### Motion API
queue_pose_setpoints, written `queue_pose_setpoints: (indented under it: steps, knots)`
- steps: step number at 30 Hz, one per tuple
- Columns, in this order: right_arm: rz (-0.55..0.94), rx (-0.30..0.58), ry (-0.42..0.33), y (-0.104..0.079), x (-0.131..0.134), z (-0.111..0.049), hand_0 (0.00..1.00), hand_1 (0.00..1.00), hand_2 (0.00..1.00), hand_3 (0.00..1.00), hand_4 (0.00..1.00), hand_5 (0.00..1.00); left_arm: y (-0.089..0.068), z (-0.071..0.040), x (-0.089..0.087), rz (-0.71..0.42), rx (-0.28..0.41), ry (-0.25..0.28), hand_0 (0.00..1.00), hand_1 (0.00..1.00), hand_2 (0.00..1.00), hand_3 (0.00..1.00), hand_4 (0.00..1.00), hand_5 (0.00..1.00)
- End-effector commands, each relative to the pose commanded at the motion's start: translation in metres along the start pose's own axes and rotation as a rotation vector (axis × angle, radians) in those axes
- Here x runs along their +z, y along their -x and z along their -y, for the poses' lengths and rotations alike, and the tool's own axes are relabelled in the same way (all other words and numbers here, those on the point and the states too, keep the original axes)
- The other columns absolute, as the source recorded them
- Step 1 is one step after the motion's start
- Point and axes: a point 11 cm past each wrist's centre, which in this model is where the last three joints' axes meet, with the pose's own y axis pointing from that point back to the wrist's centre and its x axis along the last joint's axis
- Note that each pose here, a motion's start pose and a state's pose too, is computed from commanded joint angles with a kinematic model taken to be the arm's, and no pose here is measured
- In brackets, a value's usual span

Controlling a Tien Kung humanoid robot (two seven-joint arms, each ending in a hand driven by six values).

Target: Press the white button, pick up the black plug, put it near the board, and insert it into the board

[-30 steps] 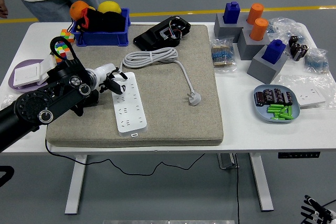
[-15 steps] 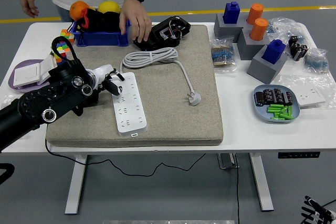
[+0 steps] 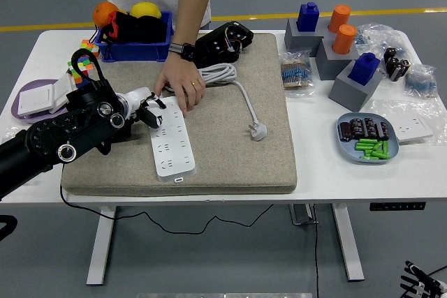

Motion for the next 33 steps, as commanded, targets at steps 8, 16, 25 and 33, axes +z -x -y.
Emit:
queue_pose_setpoints:
  steps: [8, 16, 25, 33]
  knots:
    - [0.005, 0.001, 0.005, 0.000, 0.003, 0.000, 0.777, 0.665, 0.645, 0.629, 0.715, 0.477, -0.027, -0.025, 0.029, -0.051, 0.087, 0.131, 0.002, 0.046, 0.104, 0.738, 0.430, 0.002]
    - [0.003, -0.006, 0.006, 0.003, 0.006, 0.000, 0.777, 0.665, 0.645, 0.629, 0.715, 0.477, -0.043, -0.057, 0.051, -0.101, 0.225, 0.408, 0.002, 0.046, 0.103, 0.737, 0.428, 0.002]
    - [0.003, -0.008, 0.009, 0.003, 0.007, -0.001, 0.777, 0.665, 0.645, 0.629, 0.715, 0.477, -0.048, -0.065, 0.014, -0.212, 0.281, 0.507, 0.237, 0.387, 0.428, 0.662, 0.786, 0.085]
    - [0.006, -0.010, 0.004, 0.004, 0.006, 0.000, 0.777, 0.665, 0.645, 0.629, 0.716, 0.478, -0.052, -0.049, -0.042, -0.209, 0.341, 0.460, 0.668, 0.748, 0.675, 0.524, 0.919, 0.112]
